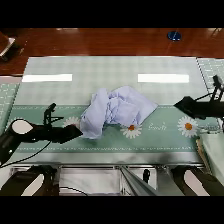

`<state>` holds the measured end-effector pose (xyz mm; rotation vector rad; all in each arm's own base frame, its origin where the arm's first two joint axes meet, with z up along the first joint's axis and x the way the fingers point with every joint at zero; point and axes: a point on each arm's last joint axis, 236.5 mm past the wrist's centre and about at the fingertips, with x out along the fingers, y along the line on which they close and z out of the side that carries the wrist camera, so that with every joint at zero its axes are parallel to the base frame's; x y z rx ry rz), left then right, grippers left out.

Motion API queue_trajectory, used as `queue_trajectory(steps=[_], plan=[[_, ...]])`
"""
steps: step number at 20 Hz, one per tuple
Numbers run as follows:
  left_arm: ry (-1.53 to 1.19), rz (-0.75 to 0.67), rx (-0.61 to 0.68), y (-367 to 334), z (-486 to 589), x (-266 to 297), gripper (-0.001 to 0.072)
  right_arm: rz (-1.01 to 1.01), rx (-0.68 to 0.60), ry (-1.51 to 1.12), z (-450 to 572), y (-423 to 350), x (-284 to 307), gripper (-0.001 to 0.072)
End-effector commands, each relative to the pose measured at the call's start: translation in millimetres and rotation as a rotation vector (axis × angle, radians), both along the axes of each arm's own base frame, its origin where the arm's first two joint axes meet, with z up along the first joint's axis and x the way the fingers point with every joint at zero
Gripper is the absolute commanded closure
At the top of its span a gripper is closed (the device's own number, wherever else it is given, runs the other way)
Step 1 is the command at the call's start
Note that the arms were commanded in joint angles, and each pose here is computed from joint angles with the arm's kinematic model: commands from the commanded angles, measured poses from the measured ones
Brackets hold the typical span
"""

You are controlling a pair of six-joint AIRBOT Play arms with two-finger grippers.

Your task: Fold the shirts.

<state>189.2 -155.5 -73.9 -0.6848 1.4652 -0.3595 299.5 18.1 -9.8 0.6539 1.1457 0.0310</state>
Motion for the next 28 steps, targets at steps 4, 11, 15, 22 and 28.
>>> queue_trajectory(steps=[4, 11, 15, 22, 28], plan=[[0.039, 0.105, -0.214, -35.4, -15.5, 29.7, 0.0201, 0.044, 0.070, 0.032, -33.9, 38.6, -12.5, 0.0305], [-0.064, 0.151, -0.162, -33.4, -21.8, 56.0, 0.0691, 0.187, 0.097, 0.155, -72.0, 103.5, -26.5, 0.0306], [-0.063, 0.141, -0.174, -36.0, -18.4, 55.8, 0.0691, 0.175, 0.203, 0.178, -90.5, 141.2, -17.5, 0.0306], [-0.125, 0.145, -0.197, -35.6, 3.9, 81.2, 0.0691, 0.244, 0.226, 0.053, -69.2, 158.0, 35.7, 0.0690], [-0.558, 0.162, -0.323, -3.2, 190.9, 191.0, 0.0691, 0.377, 0.063, -0.356, 111.1, 145.9, 131.9, 0.0691]])
